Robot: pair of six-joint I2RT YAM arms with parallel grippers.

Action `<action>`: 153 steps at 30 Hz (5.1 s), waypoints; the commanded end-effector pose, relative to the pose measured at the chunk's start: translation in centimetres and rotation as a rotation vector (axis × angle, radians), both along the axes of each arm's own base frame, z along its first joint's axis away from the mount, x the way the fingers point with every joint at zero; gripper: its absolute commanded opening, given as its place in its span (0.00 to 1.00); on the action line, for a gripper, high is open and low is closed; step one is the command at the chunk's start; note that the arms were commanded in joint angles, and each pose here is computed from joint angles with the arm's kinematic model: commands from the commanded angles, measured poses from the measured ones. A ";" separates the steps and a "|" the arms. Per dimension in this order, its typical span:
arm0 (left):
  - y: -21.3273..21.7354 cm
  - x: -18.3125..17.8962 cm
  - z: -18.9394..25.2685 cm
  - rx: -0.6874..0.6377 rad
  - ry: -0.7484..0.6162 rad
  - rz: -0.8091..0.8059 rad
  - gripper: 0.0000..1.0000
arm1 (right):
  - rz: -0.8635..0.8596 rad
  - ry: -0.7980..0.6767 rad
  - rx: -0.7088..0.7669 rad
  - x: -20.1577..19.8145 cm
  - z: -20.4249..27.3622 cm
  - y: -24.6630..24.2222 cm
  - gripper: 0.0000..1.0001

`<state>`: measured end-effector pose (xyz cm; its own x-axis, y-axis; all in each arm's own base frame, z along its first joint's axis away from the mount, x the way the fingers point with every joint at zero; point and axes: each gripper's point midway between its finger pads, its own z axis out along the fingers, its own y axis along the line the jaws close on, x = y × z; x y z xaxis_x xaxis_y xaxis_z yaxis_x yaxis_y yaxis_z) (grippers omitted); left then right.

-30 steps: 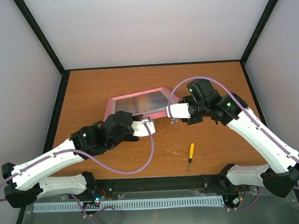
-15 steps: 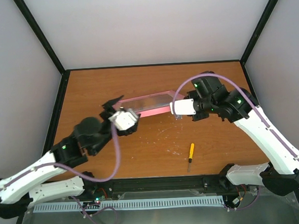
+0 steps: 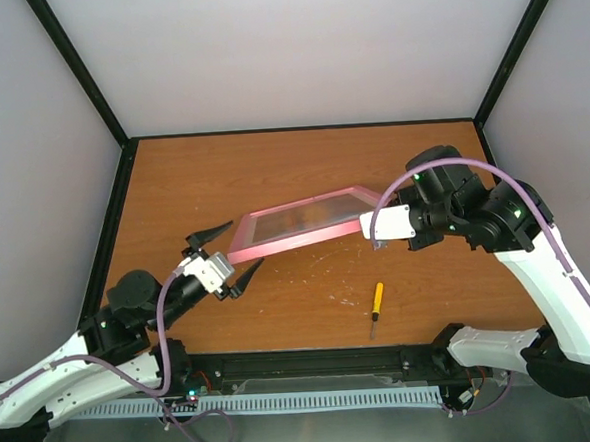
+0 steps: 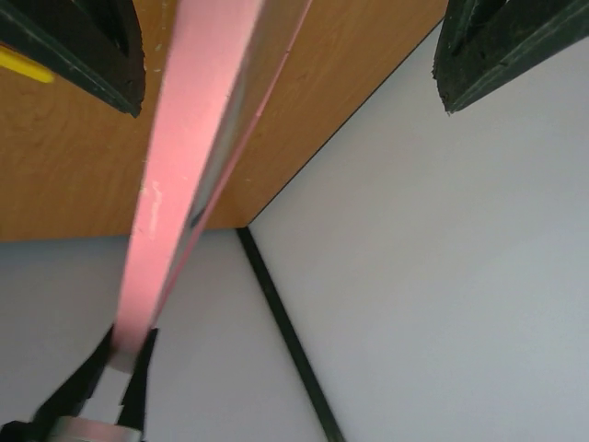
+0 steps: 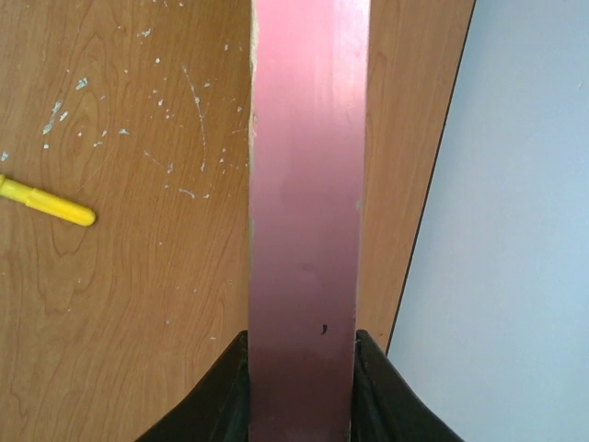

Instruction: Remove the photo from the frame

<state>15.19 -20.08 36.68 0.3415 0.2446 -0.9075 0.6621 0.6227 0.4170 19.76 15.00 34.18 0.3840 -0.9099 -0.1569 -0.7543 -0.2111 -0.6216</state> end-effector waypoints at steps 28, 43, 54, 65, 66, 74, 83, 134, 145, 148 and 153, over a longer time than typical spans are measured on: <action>-1.9 -1.0 -5.3 0.225 0.031 -0.112 0.27 | -0.008 -0.116 -0.023 -0.3 1.6 -1.9 0.03; -4.8 -0.9 -2.7 0.235 -0.005 -0.184 0.11 | 0.055 0.003 0.126 -0.7 1.1 2.0 0.54; -8.9 1.1 -1.3 0.171 -0.028 -0.190 0.11 | 0.113 0.158 0.191 -1.9 0.0 5.2 0.42; -10.0 1.9 -1.5 0.132 -0.001 -0.207 0.50 | 0.075 0.068 0.201 -1.0 1.0 4.5 0.06; -9.9 2.0 -1.9 0.121 -0.001 -0.200 0.60 | 0.074 0.065 0.207 -1.1 1.5 4.4 0.05; -9.1 1.3 -4.4 0.036 -0.016 -0.216 0.67 | 0.107 0.003 0.232 -2.5 5.6 3.2 0.03; -8.9 0.7 -6.1 0.050 -0.003 -0.243 0.52 | 0.144 -0.028 0.289 -3.9 7.6 2.9 0.03; -5.7 10.0 5.9 -0.236 0.333 -0.143 0.01 | -0.324 -0.432 0.819 4.2 20.9 1.4 0.81; -1.1 15.4 2.4 -0.347 0.618 -0.126 0.01 | -0.625 -0.141 0.873 12.3 11.0 -3.1 0.81; -0.2 16.1 1.3 -0.361 0.640 -0.125 0.01 | -0.706 -0.060 0.888 14.3 6.6 -5.0 0.81; 0.1 16.5 0.2 -0.357 0.647 -0.103 0.01 | -0.806 0.110 0.931 16.7 -0.6 -7.5 0.82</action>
<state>32.64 -19.07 33.65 -0.3772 -0.0774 -0.9229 0.6874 0.6444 -0.3350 35.24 7.64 35.84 -0.2716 -0.5243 -0.8070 -0.4842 0.7992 -0.3562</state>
